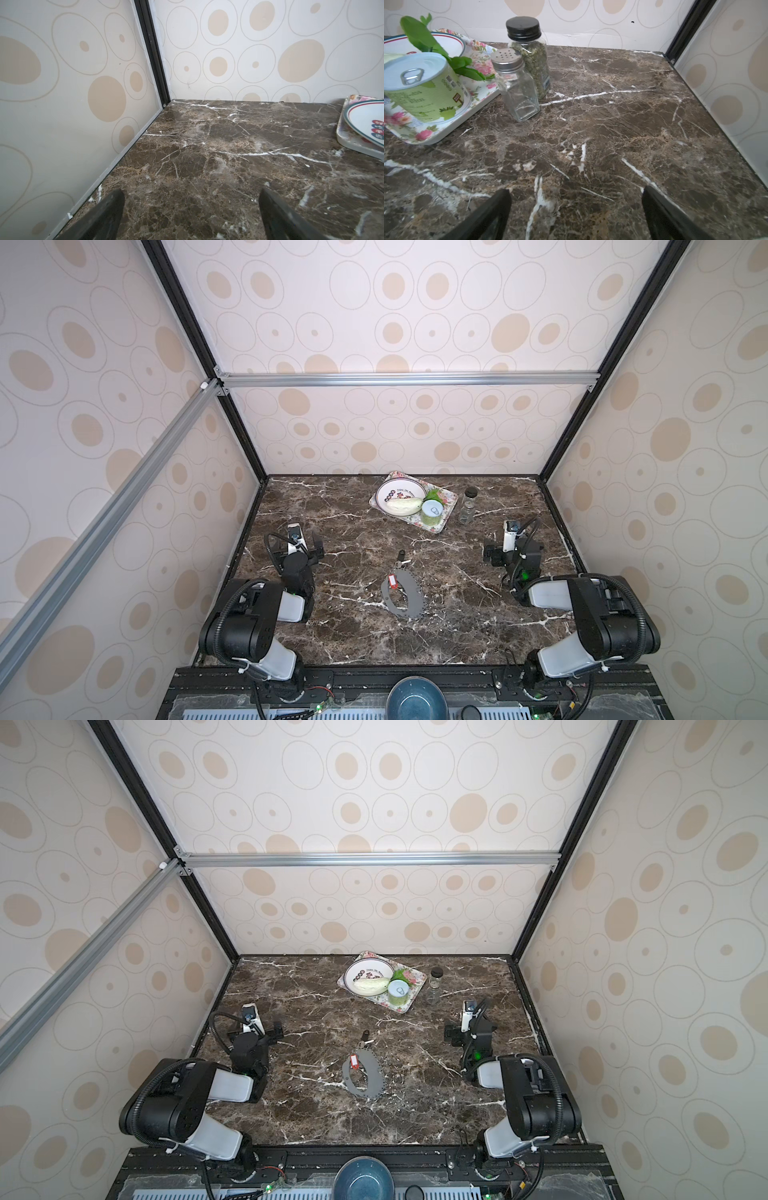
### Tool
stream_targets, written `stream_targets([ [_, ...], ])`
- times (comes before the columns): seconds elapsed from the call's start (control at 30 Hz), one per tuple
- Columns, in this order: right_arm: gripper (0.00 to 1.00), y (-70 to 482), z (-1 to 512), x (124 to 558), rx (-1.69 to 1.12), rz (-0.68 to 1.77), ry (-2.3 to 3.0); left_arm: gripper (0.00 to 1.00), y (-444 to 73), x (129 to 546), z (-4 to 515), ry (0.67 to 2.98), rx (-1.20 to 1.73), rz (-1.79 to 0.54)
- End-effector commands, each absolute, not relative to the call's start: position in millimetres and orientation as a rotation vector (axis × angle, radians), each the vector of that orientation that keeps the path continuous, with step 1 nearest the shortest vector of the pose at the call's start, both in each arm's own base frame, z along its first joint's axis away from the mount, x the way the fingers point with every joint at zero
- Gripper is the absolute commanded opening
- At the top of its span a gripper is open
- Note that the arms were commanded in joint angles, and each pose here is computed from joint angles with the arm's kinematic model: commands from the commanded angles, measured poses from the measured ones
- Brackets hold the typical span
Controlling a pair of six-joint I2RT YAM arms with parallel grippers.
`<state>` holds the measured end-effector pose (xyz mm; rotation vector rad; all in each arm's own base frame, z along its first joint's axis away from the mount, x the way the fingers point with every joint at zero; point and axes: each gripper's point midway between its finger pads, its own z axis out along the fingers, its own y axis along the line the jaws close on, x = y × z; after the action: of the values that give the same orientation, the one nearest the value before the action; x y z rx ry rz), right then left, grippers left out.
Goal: Put the keys on the keyring
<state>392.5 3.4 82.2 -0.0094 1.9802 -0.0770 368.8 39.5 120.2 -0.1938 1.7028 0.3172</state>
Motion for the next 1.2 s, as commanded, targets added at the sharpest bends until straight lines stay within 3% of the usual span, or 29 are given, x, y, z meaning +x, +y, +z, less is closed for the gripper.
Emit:
stream_targets([
  [0.0, 1.0, -5.9, 85.7, 394.8, 0.053, -0.115, 1.973, 1.0, 35.2, 369.9, 132.6, 1.632, -0.182, 0.26],
  [0.33, 1.0, -27.4, 91.3, 382.3, 0.19, -0.193, 1.902, 1.0, 34.4, 368.7, 132.0, 1.637, -0.18, 0.259],
  [1.17, 1.0, -19.7, 88.1, 391.3, 0.141, -0.217, 1.949, 1.0, 34.0, 369.7, 131.6, 1.642, -0.178, 0.258],
])
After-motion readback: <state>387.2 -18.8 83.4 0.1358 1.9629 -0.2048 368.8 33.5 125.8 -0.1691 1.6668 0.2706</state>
